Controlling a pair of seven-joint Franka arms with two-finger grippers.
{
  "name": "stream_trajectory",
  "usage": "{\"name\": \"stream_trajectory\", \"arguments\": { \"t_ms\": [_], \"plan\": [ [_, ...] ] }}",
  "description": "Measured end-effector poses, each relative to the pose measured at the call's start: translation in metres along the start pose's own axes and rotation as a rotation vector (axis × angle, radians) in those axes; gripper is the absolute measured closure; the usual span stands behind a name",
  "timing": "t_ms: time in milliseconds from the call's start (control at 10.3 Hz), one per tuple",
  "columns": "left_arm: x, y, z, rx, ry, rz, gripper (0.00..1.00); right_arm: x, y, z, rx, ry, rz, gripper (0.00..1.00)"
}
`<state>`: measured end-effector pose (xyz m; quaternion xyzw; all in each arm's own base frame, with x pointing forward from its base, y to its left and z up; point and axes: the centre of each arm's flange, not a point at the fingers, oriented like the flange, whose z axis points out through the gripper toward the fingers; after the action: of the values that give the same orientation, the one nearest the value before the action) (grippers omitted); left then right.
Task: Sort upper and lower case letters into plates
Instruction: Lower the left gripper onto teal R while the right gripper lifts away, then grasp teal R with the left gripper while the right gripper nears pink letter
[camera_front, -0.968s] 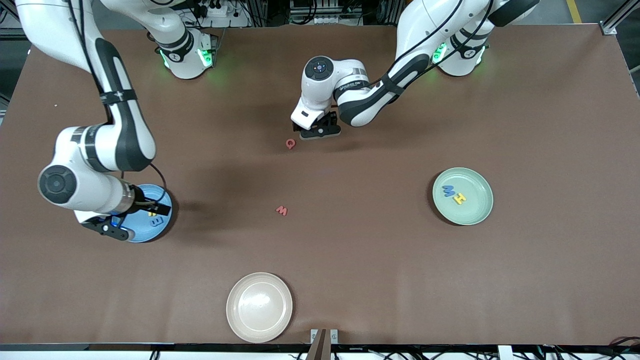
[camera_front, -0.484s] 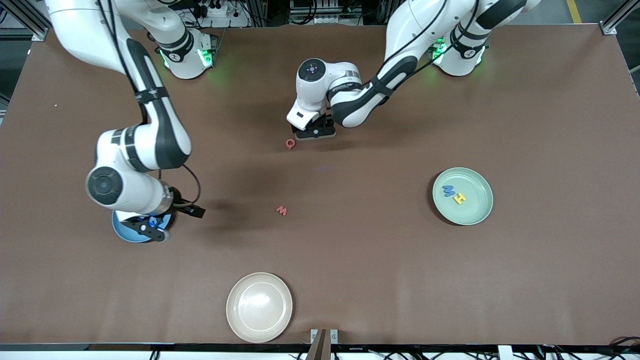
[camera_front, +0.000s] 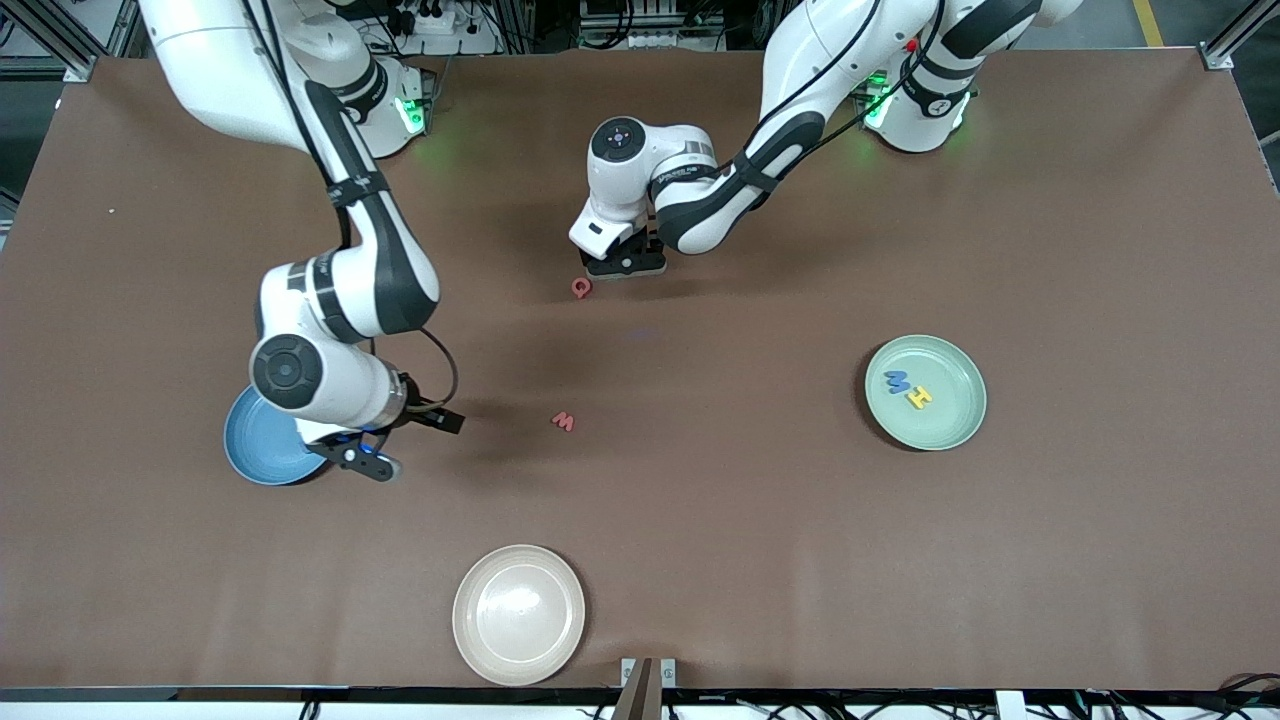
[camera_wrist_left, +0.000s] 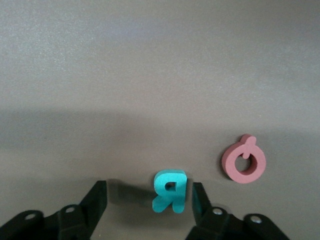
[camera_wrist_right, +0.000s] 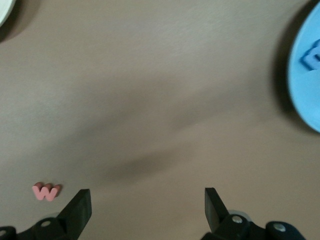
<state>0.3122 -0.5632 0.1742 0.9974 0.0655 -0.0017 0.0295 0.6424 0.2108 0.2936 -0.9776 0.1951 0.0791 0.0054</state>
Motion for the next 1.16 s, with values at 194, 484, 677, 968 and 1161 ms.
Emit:
{"name": "stream_trajectory", "arguments": {
  "t_ms": [194,484,677,968,1161],
  "plan": [
    [0.0,0.0,0.003,-0.001,-0.004,-0.002,0.28,-0.001,-0.01,0.007,0.01,-0.008,0.004,0.0],
    [0.001,0.001,0.003,-0.007,-0.002,-0.001,0.45,-0.011,-0.035,0.021,0.026,0.024,0.053,0.0],
    [0.003,0.003,0.001,-0.01,0.001,-0.003,0.61,-0.02,-0.054,0.03,0.038,0.047,0.081,0.0],
    [0.011,0.002,-0.001,-0.014,0.009,-0.013,0.72,-0.017,-0.058,0.035,0.041,0.054,0.102,0.0],
    [0.041,-0.007,-0.006,-0.022,0.039,-0.037,0.72,-0.02,-0.065,0.042,0.051,0.066,0.122,0.0]
  ]
}}
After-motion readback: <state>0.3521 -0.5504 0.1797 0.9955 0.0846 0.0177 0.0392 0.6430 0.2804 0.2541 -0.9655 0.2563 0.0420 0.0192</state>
